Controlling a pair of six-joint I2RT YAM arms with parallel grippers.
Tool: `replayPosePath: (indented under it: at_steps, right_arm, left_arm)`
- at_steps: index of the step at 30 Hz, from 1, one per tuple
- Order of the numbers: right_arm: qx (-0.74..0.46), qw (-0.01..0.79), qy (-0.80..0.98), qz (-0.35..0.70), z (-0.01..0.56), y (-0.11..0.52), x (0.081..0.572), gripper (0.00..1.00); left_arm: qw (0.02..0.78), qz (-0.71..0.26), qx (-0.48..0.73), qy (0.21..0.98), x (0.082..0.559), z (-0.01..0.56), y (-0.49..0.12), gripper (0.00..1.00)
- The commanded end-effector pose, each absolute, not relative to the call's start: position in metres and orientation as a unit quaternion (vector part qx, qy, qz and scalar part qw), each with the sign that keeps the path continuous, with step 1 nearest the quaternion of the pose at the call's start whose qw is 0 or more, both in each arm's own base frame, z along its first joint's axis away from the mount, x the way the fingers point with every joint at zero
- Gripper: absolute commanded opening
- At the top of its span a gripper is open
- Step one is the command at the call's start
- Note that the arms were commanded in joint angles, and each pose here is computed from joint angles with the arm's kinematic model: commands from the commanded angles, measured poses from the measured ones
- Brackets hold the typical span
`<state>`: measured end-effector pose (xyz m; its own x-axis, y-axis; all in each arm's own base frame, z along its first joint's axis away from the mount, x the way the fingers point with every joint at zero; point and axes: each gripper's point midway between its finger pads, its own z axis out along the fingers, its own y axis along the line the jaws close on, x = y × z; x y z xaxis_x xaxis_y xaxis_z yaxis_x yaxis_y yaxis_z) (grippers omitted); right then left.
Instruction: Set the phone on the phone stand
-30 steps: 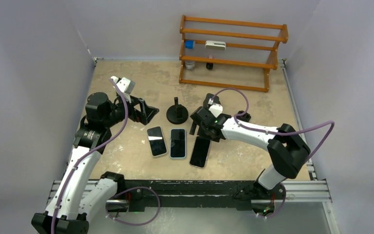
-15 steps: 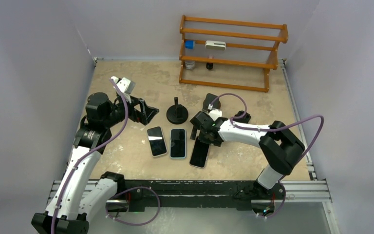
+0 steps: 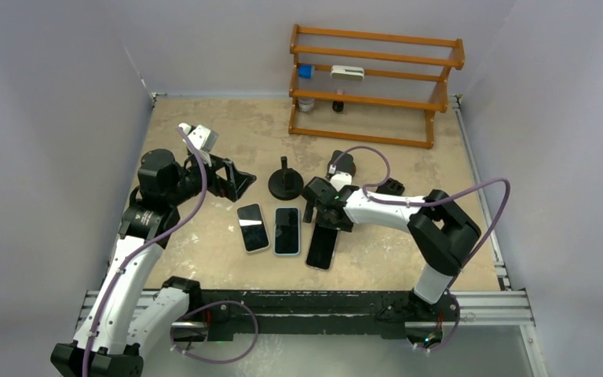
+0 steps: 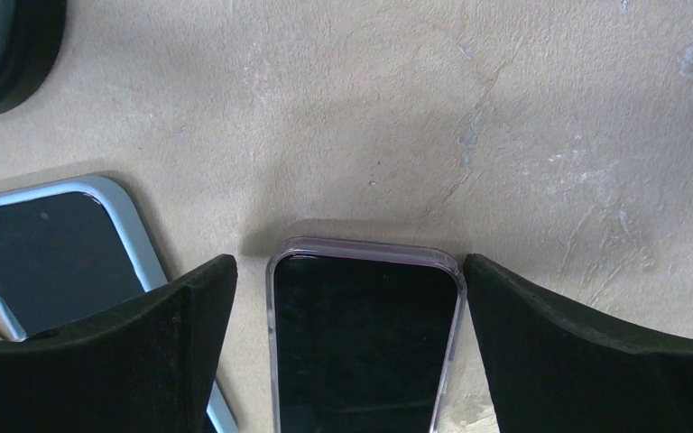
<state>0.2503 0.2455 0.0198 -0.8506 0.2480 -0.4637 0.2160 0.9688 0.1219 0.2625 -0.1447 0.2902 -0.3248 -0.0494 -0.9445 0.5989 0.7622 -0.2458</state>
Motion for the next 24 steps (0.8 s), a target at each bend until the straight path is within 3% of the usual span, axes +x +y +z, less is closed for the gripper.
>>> replayPosePath:
  at_steps: [1, 6, 18, 24]
  right_arm:
    - [0.112, 0.229, 0.967, -0.016, 0.004, 0.235, 0.242, 0.96]
    - [0.107, 0.229, 0.967, -0.023, 0.003, 0.235, 0.238, 0.90]
    - [0.101, 0.207, 0.973, -0.023, -0.014, 0.236, 0.217, 0.89]
    - [0.085, 0.207, 0.973, -0.050, -0.019, 0.228, 0.210, 0.75]
  left_arm:
    - [0.565, -0.285, 0.185, 0.751, 0.263, 0.295, -0.142, 0.99]
    - [0.565, -0.284, 0.185, 0.752, 0.263, 0.294, -0.142, 0.98]
    - [0.555, -0.289, 0.187, 0.757, 0.262, 0.287, -0.146, 0.99]
    - [0.535, -0.295, 0.172, 0.773, 0.255, 0.274, -0.144, 0.98]
